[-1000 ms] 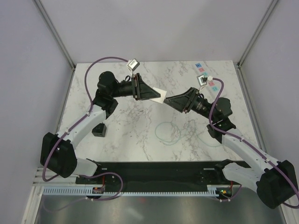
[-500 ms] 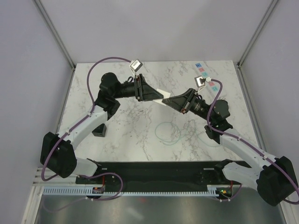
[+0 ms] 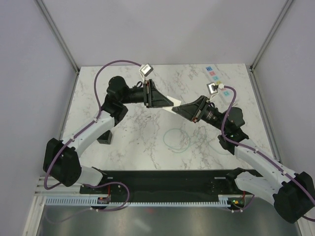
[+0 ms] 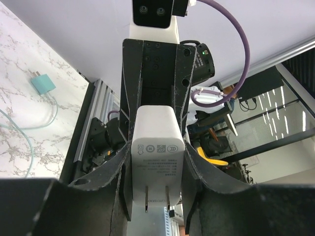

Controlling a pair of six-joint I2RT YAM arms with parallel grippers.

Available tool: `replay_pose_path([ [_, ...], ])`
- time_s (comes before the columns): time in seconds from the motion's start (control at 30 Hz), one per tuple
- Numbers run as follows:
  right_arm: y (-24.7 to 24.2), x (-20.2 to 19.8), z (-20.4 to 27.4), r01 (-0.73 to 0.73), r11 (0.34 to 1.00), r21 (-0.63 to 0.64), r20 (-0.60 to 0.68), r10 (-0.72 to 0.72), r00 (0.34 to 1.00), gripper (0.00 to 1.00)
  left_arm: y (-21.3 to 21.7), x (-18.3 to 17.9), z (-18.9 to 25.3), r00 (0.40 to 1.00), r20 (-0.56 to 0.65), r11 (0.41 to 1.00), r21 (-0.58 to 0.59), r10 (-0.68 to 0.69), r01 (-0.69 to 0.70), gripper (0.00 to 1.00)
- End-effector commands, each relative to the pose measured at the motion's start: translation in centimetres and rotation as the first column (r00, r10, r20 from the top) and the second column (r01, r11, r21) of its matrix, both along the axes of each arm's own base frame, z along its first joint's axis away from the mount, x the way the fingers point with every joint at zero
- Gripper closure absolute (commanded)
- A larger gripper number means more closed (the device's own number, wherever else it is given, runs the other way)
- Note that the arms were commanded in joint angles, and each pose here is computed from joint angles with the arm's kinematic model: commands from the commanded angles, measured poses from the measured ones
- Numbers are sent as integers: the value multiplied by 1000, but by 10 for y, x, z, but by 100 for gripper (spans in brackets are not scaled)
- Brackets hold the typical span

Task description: Insert the plug

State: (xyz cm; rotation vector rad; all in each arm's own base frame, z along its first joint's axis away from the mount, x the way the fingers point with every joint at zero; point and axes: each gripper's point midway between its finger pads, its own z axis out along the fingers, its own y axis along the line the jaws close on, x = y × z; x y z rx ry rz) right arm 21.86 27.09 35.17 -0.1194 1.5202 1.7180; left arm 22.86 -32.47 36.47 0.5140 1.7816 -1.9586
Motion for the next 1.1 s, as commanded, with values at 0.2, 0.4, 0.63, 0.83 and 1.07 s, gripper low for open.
replay_pose_path([
  [0.2,2,-11,15,-35,999,-4,77,35,996,51,1,-7,18,999,27,999,-47,-17,18,98],
  [0.4,1,-14,24,-56,997,51,105,50,993,48,0,-6,20,999,33,998,-58,-9,11,98],
  [0.63,1,-13,26,-55,996,73,99,47,994,45,0,-8,14,1000,24,998,-63,-12,13,98],
  [0.83,3,-11,29,-58,995,75,102,50,994,53,-1,-8,14,1000,13,997,-79,-16,17,98],
  [1.07,2,-11,32,-58,995,83,125,48,991,91,-3,-4,2,1000,-26,998,-68,-12,10,92],
])
